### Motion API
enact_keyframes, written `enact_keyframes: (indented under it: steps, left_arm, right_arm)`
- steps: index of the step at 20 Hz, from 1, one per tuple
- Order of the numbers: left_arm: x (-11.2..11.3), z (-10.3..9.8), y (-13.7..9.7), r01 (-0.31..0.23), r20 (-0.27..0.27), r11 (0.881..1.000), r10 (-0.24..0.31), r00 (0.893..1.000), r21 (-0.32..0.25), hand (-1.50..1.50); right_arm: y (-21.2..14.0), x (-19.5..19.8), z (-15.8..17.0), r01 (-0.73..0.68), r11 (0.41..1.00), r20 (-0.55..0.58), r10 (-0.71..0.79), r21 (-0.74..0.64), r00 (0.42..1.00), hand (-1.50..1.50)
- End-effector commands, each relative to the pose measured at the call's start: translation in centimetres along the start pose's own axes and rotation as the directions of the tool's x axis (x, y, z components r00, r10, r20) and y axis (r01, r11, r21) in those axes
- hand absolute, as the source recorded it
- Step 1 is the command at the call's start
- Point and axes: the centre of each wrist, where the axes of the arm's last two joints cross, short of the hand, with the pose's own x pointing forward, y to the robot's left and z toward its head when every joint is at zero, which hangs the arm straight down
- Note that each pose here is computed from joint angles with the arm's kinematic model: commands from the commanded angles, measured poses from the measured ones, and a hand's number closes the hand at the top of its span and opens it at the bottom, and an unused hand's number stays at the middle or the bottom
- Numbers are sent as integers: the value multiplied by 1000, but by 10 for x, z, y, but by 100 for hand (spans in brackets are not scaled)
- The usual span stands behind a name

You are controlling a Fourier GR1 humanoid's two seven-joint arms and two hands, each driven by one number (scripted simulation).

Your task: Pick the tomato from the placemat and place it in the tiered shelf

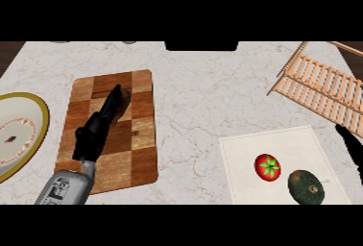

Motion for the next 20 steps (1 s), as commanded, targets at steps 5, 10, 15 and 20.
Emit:
enact_keyframes:
  steps: [5, 10, 15, 20]
  left_arm:
    - [-2, 0, 3, -2, -7, 1000, 2, 1000, 19, 0]
    - [5, 5, 5, -13, -6, 1000, 13, 1000, 20, 0]
    - [-7, 13, -4, -4, -19, 1000, 4, 1000, -2, 0]
    - [3, 2, 5, 2, -10, 1000, -2, 1000, 12, 0]
  right_arm:
    - [21, 30, 16, -41, 998, -104, 36, -48, 994, -150]
    - [37, 27, 7, -49, 998, -137, 44, -39, 990, -150]
    - [65, 51, -7, -44, 999, -130, 40, -27, 991, -150]
    - [52, 35, 2, -53, 998, -165, 48, -25, 985, -150]
